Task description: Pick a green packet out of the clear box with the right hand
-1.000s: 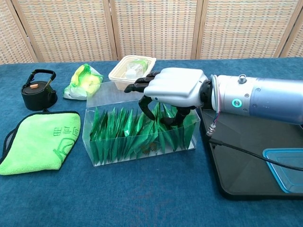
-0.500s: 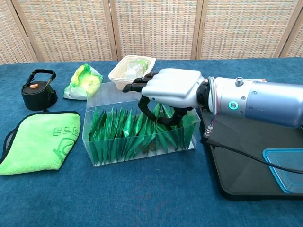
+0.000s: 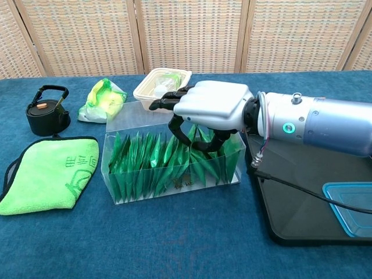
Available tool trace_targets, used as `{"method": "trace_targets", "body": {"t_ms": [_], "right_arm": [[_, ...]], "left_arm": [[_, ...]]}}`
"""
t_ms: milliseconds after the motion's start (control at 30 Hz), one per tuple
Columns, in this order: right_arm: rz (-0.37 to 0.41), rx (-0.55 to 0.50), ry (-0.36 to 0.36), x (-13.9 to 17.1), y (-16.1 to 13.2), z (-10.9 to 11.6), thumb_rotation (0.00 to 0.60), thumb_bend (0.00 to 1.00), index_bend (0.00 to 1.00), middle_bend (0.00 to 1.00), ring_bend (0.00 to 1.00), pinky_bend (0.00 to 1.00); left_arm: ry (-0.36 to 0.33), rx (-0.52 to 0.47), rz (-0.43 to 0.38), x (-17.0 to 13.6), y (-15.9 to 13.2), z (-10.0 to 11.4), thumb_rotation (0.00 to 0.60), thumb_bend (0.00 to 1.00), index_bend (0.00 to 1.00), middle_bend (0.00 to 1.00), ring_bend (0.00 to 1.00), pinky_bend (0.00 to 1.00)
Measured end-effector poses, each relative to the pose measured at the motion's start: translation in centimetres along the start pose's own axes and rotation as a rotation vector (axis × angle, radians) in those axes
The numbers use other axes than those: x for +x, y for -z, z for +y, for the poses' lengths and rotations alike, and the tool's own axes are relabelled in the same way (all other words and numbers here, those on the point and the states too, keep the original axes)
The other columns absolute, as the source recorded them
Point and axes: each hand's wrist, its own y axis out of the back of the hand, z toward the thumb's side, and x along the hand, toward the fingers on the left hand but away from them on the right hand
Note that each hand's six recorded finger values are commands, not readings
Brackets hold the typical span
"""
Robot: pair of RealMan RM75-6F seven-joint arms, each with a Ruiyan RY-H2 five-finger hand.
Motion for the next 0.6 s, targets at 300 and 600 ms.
{"method": "trace_targets", "body": {"t_ms": [300, 600], "right_arm": [[-0.003, 0.006, 0.055, 1.2, 0.7, 2.1, 0.6, 0.6, 0.62, 0.12, 0.0, 0.17], [-0.002, 0.022, 0.127, 3.3, 1.5, 6.0, 0.6, 0.6, 0.62, 0.12, 0.0, 0.17]], "left_arm": [[0.001, -0.002, -0.008, -0.1, -0.2, 0.0, 0.6, 0.13, 0.0, 0.0, 0.0, 0.0], [-0.003, -0.004, -0.019, -0.4, -0.4, 0.1, 0.6, 0.13, 0.0, 0.0, 0.0, 0.0]]}}
